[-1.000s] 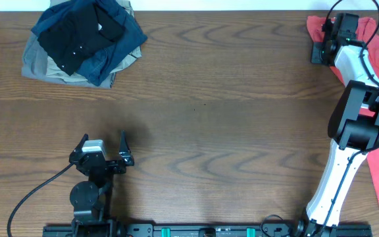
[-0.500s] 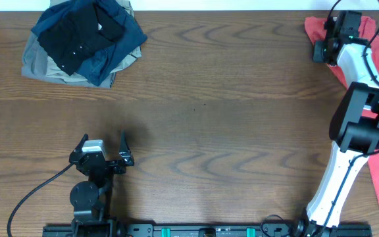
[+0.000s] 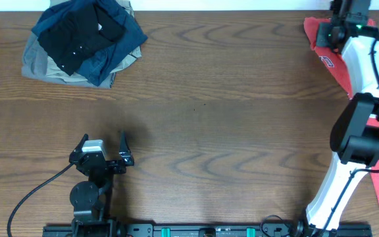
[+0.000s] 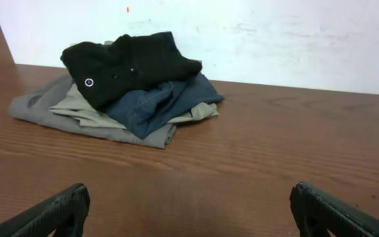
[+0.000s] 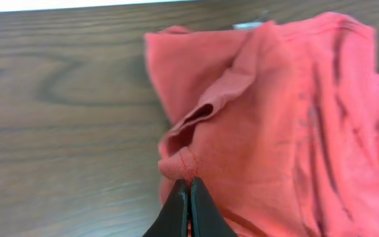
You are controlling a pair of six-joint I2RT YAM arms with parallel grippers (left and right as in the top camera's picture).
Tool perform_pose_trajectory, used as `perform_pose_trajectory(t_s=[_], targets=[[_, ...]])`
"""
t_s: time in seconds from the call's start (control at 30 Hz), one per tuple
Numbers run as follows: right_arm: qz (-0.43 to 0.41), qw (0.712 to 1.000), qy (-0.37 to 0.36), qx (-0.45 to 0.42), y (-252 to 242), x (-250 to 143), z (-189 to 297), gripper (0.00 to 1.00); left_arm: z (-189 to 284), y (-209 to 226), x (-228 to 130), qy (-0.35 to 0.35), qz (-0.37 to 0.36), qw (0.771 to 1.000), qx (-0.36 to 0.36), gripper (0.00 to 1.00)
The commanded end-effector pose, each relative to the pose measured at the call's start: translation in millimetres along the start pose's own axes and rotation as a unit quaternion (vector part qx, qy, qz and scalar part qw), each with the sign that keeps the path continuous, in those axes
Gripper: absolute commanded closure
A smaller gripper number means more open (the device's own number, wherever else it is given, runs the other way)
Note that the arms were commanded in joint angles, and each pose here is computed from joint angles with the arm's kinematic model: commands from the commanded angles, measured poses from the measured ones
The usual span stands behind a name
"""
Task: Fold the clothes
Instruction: 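Drag the red T-shirt left to the table center, then release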
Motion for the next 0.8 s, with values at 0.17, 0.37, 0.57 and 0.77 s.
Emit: perform_pose_trajectory(t_s=[0.17,0.37,0.57,0.77], targets=[[0.049,0.985,-0.072,0.151,89,34,83,0.99,-1,1,-12,0.025,-0.006,1.0,-0.002,0.02],[0.07,0.943,-0.089,0.314,176,35,143,0.99,-1,1,-12,0.025,-0.006,1.0,-0.002,0.02],[0.141,0.886,-0.033,0.44,289,-10,184,0.99,-1,1,-12,0.025,-0.006,1.0,-0.002,0.02],[0.231,0.838,0.045,0.492,384,-87,222,0.99,-1,1,-12,0.025,-0.006,1.0,-0.002,0.02]])
Point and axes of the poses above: each gripper's point midway between its finger pads, its own z axis back along the fingers, its own y axis along the line the jaws close on, x = y × z, the point moved 8 cm from there along z, back along the fingers, and after that the axes turned 2 degrees about z, right-handed, at the moved point
